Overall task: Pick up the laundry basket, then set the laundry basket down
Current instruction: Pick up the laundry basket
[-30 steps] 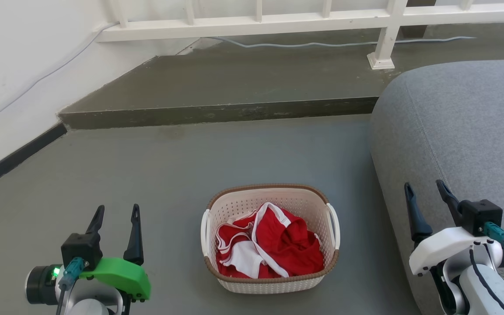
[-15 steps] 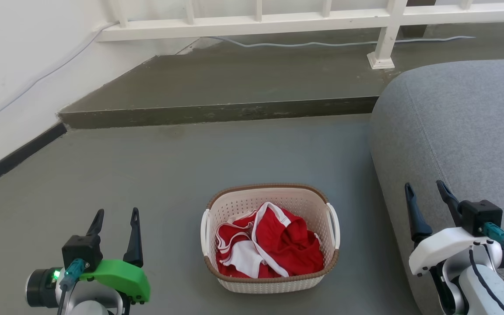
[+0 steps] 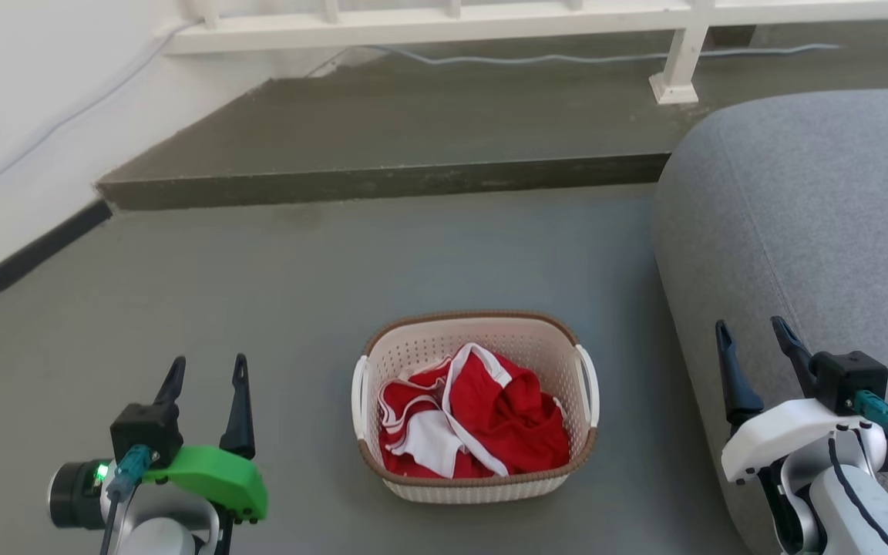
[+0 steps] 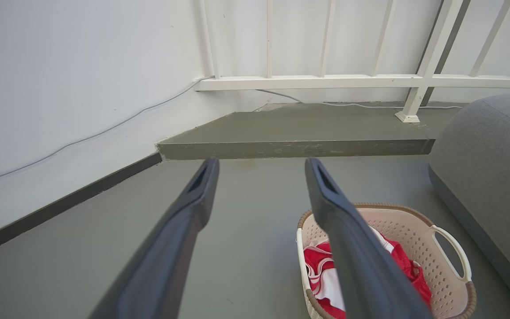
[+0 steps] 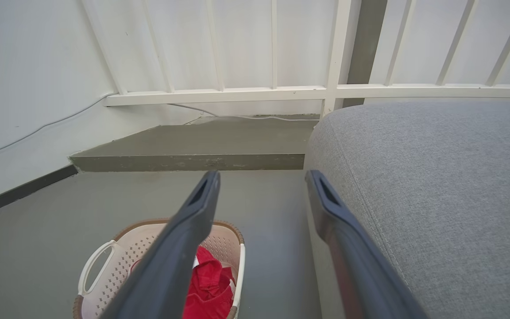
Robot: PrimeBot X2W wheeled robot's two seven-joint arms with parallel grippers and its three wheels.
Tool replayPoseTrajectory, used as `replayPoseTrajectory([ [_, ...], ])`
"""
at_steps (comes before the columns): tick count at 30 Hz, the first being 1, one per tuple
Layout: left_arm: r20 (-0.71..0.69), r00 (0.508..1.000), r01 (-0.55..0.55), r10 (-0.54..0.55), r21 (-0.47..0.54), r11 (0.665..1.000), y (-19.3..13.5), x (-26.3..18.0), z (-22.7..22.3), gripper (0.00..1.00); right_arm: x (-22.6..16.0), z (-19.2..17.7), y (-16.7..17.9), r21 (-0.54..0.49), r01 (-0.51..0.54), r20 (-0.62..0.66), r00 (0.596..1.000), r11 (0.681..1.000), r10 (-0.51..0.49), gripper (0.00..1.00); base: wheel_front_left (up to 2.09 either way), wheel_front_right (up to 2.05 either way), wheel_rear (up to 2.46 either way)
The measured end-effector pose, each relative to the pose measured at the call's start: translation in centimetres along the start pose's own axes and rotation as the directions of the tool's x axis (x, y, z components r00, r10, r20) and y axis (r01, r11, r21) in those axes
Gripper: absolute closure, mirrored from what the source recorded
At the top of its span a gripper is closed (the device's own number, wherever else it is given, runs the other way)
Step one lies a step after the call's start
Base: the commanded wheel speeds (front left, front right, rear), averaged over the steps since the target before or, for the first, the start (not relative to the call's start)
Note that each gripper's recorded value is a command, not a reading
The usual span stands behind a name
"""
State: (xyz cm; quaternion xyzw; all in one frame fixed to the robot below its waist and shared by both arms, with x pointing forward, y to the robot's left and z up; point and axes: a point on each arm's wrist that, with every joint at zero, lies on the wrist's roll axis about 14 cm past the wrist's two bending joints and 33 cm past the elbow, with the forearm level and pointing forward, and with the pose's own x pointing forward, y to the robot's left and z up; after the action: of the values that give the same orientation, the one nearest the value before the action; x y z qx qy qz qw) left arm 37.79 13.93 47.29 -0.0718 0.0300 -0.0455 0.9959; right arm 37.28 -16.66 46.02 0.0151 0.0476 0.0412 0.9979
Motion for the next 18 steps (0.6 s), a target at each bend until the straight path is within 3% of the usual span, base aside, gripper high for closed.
replayPoseTrajectory([
  [18,-0.052,0.998,0.021,-0.023,-0.039,0.999,-0.9,5.0,-2.3,0.00,4.6,-2.7,0.2,0.017,-0.018,-0.073,0.997,1.000,0.020,0.00,0.00,0.00,0.00],
])
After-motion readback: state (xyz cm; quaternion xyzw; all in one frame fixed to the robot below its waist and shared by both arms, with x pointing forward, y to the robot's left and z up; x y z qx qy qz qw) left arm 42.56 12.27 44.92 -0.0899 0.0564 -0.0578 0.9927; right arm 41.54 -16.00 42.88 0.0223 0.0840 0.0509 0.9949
